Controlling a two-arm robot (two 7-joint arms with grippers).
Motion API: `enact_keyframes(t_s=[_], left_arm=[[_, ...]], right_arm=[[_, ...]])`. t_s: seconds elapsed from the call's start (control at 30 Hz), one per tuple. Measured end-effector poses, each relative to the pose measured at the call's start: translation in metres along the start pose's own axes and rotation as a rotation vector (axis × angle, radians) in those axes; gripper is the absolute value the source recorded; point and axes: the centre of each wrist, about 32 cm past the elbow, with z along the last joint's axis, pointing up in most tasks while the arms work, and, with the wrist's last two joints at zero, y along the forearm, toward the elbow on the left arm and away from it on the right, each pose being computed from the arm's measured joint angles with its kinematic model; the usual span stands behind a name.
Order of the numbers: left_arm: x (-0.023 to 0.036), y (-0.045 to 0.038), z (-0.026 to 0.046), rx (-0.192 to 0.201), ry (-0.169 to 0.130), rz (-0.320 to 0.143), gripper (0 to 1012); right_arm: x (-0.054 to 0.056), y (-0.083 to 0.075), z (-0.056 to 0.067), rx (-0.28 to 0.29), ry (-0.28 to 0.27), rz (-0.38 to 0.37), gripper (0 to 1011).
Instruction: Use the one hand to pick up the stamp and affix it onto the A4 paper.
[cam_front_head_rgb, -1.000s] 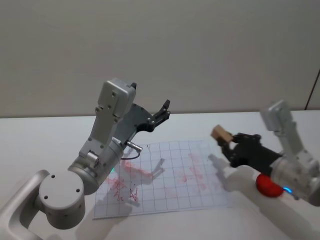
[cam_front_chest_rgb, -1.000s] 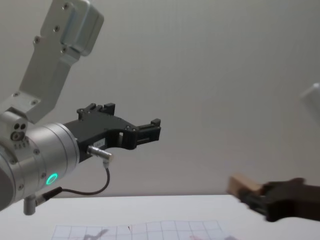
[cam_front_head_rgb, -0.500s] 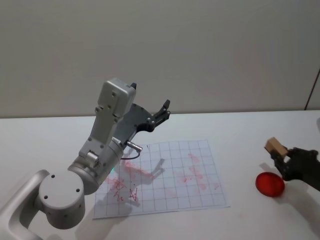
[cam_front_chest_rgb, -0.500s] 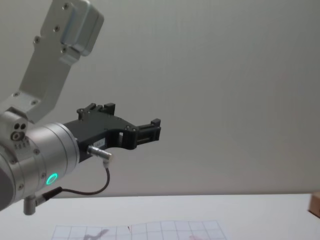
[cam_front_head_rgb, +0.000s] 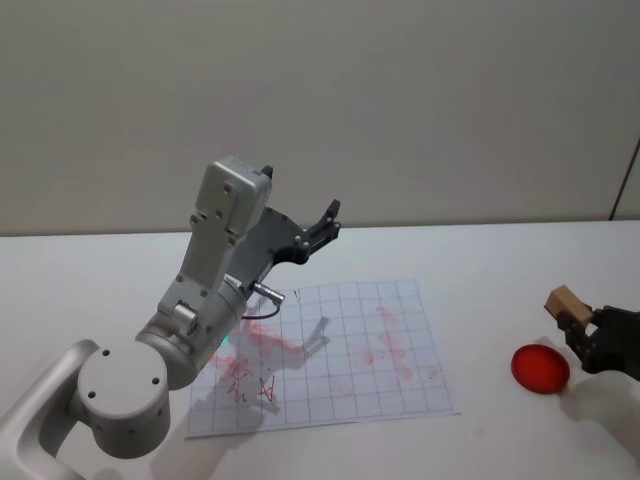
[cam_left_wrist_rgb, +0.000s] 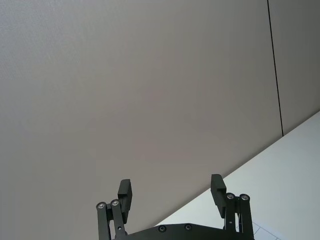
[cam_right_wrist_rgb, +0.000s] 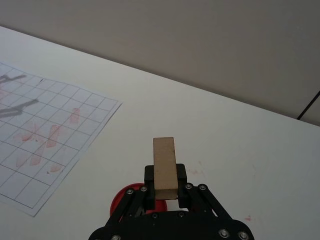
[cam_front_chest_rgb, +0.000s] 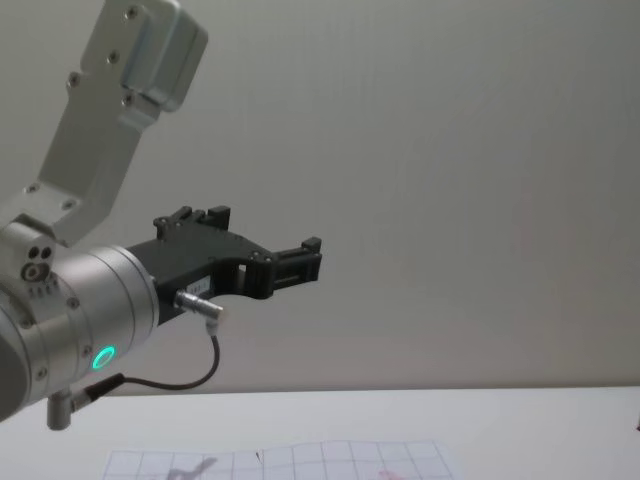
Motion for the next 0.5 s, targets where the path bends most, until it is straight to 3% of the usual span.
enact_keyframes(t_s=[0.27,0.5], left_arm=[[0.0,0.0,0.0,0.0,0.0,0.0,1001],[0.0,0.0,0.0,0.0,0.0,0.0,1001]], right_arm=[[-0.0024,-0.0002,0.004,0.004,0.019,0.028,220],[-0.006,-0.0021,0.0034,-0.032,0.049,0.04,220]])
